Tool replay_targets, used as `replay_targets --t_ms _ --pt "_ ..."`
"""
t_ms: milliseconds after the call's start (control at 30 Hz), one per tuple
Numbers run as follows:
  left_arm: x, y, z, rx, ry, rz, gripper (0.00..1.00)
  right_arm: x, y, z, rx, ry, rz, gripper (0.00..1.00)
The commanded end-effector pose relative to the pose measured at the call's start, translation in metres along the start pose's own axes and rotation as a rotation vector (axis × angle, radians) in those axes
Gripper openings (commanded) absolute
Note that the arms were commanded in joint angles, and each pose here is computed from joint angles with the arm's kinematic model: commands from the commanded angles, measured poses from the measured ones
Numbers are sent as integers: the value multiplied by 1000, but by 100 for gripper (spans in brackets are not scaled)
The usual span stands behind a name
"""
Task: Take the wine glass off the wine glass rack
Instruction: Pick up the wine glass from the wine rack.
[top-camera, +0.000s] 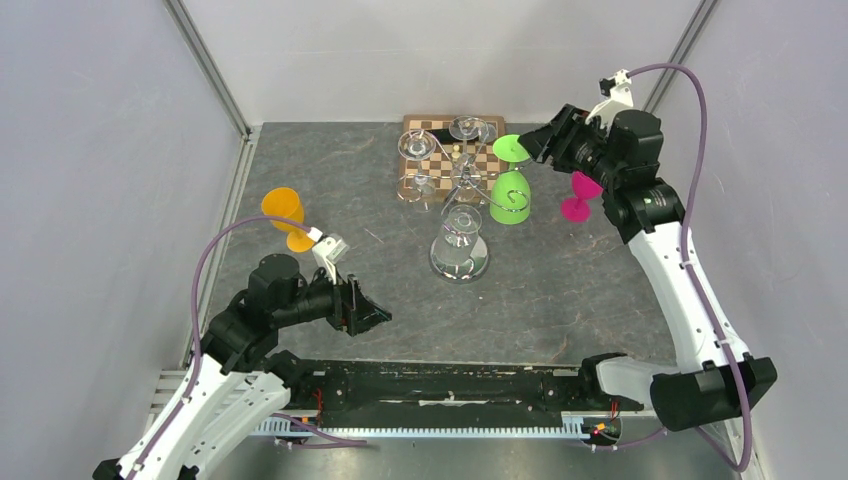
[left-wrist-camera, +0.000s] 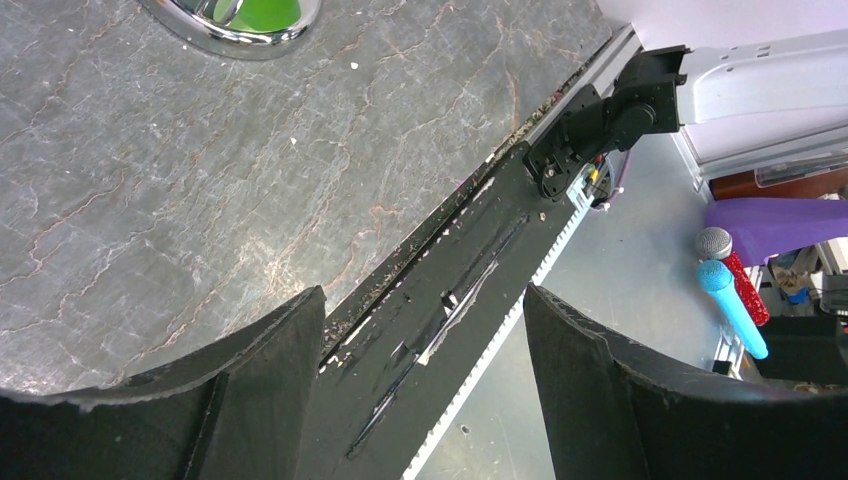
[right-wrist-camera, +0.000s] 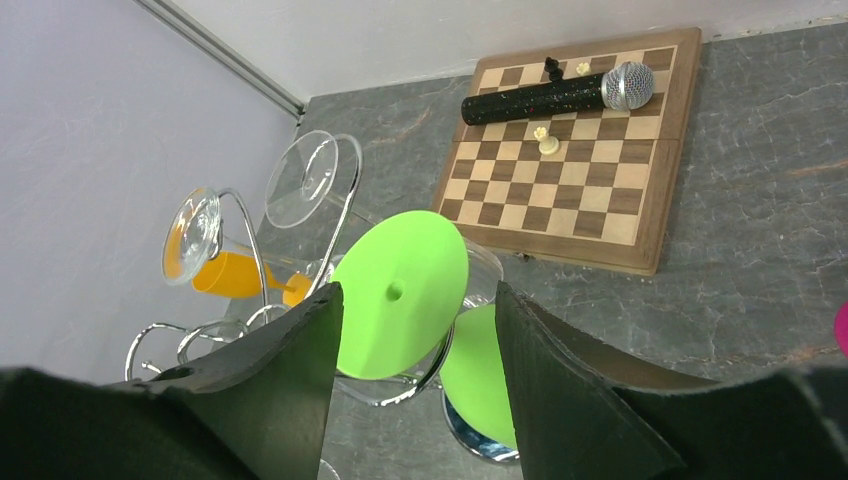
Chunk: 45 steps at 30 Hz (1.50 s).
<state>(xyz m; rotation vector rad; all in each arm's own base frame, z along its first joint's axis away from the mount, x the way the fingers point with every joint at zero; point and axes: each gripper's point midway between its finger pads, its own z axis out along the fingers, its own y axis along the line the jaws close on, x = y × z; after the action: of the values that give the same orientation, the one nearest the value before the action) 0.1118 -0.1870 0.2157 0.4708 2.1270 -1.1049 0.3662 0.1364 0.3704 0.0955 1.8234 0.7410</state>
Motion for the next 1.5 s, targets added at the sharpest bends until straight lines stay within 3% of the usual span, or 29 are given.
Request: replay_targets --t_ms 0,467,900,1467 --pt "-4 -5 1 11 -8 -38 79 -33 18 3 -63 -91 -5 58" --pt "-5 -4 1 10 -9 -38 79 -22 22 19 -121 -47 50 53" --pt "-6 -4 0 6 -19 -35 79 -28 38 15 -188 -56 78 38" --pt "-7 -5 -3 6 -35 -31 79 -7 41 7 -222 18 102 28"
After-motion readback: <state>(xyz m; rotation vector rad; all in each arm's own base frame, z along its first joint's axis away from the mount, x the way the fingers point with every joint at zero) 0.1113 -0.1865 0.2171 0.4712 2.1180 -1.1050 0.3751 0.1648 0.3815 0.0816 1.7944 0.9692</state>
